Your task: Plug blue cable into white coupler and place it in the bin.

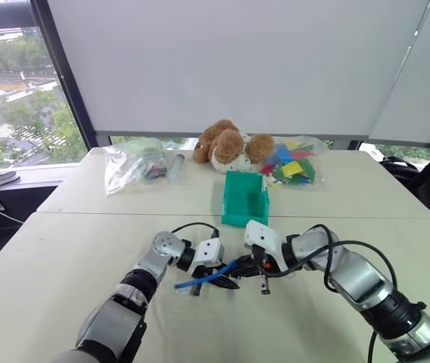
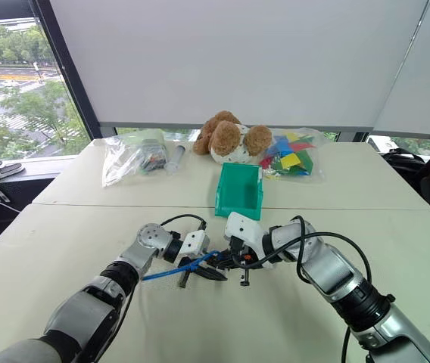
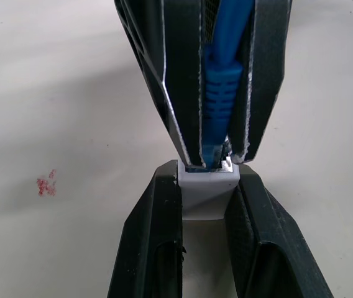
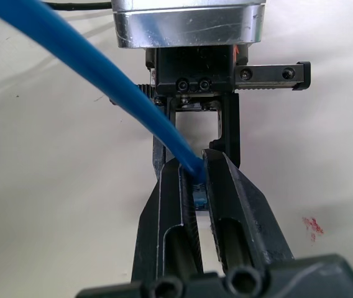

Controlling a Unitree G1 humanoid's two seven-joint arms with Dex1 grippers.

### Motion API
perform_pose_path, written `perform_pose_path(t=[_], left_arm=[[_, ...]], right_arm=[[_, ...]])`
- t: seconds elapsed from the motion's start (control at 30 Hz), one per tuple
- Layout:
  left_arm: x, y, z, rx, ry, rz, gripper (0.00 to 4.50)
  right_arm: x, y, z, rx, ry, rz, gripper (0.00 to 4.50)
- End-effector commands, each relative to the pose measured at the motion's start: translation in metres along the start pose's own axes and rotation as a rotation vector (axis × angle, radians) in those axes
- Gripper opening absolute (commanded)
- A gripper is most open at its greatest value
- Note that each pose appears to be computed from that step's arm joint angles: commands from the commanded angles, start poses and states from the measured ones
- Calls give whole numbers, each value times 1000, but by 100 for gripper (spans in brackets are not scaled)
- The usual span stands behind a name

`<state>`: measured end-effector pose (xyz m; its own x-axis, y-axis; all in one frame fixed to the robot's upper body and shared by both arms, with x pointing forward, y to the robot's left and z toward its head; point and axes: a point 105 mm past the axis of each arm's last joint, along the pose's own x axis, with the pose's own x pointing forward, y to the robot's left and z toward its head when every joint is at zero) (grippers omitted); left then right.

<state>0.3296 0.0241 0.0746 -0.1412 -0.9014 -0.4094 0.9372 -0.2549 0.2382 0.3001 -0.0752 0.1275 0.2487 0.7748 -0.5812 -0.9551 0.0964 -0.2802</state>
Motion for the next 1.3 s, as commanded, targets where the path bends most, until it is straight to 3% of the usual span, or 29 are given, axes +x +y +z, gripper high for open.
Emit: perform_pose_path(t=[0.03,0.23,0.5,0.67,0.87,1.07,1.3], left_arm=[[4,-1,-2,7,34,-19,35],[-1,3,-4,0,48,10,35],[-44,20,3,-62,51,116,439],[-89,32,19,-96,-23,269,447],[-126,35,23,-130,-47,447,447],[-135,33,24,-173,-72,539,447],[-140,29,35,-206,-124,602,447]], right_arm=[[15,15,-25,42,80,74,0],[8,6,-15,64,31,35,0],[-8,-5,-1,85,-25,-31,0],[-37,-36,33,104,-160,-158,0],[-80,-105,76,144,-282,-363,0],[-72,-162,65,262,-237,-462,0],[-41,-182,26,378,-105,-525,0]])
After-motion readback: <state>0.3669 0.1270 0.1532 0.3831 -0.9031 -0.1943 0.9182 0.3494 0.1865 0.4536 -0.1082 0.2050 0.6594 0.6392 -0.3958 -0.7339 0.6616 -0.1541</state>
